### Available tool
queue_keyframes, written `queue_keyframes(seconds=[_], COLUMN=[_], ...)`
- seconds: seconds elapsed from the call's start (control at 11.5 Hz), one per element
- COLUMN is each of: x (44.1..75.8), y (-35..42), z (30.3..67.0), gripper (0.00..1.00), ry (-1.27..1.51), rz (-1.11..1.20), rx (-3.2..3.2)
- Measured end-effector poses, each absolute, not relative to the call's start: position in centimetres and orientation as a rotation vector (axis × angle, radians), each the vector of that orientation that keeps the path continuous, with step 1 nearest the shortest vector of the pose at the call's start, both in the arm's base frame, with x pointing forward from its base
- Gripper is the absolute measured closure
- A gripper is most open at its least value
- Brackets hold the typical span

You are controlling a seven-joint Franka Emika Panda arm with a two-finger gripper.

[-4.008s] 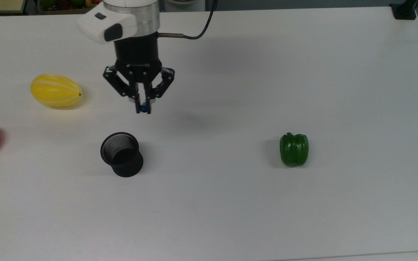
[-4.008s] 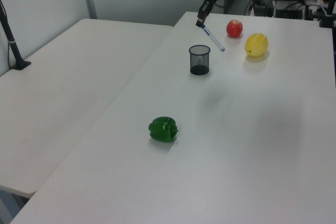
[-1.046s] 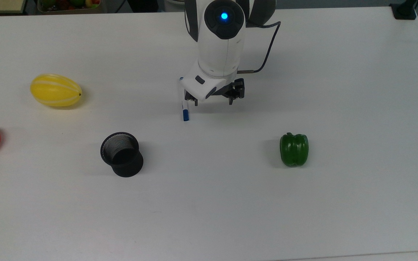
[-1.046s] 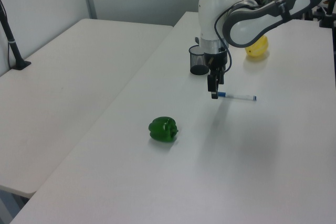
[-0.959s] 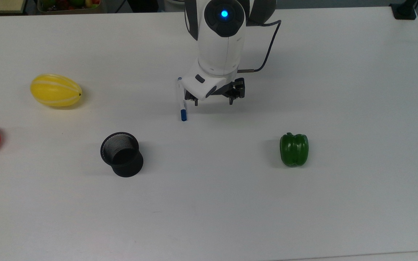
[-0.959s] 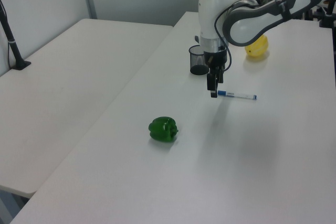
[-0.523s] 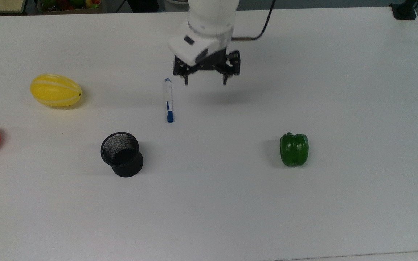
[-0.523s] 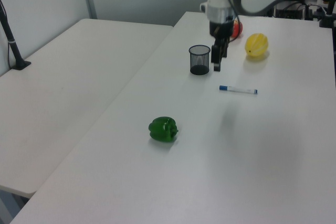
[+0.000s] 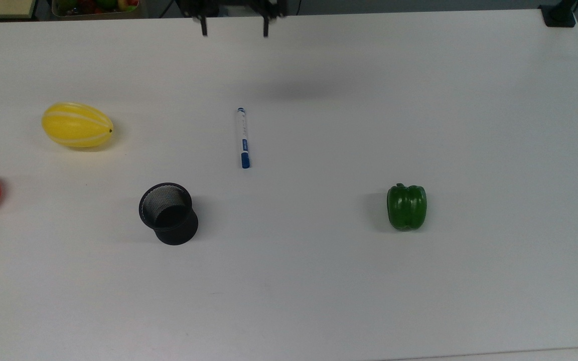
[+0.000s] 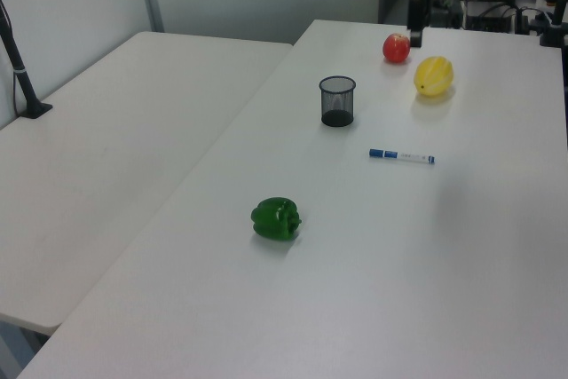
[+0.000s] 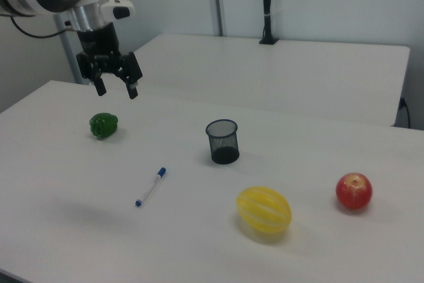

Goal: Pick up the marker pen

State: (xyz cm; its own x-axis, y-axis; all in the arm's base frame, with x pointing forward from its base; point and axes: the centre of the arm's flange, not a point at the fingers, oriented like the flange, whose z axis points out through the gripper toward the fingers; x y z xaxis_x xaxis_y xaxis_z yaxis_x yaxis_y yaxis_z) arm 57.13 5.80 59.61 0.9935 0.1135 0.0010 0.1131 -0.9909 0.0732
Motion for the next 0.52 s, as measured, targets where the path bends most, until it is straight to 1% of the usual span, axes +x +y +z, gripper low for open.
queue_keyframes(seconds=[0.09, 0.17, 0.52], x=[56.19, 55.73, 55.29], y=[4.88, 4.44, 4.14], z=[60.85, 61.35, 61.45], gripper=[0.0, 0.0, 0.0], ry=[0.151, 0.139, 0.131], rz=[0.005, -0.001, -0.033], rx=[3.064, 3.064, 3.063])
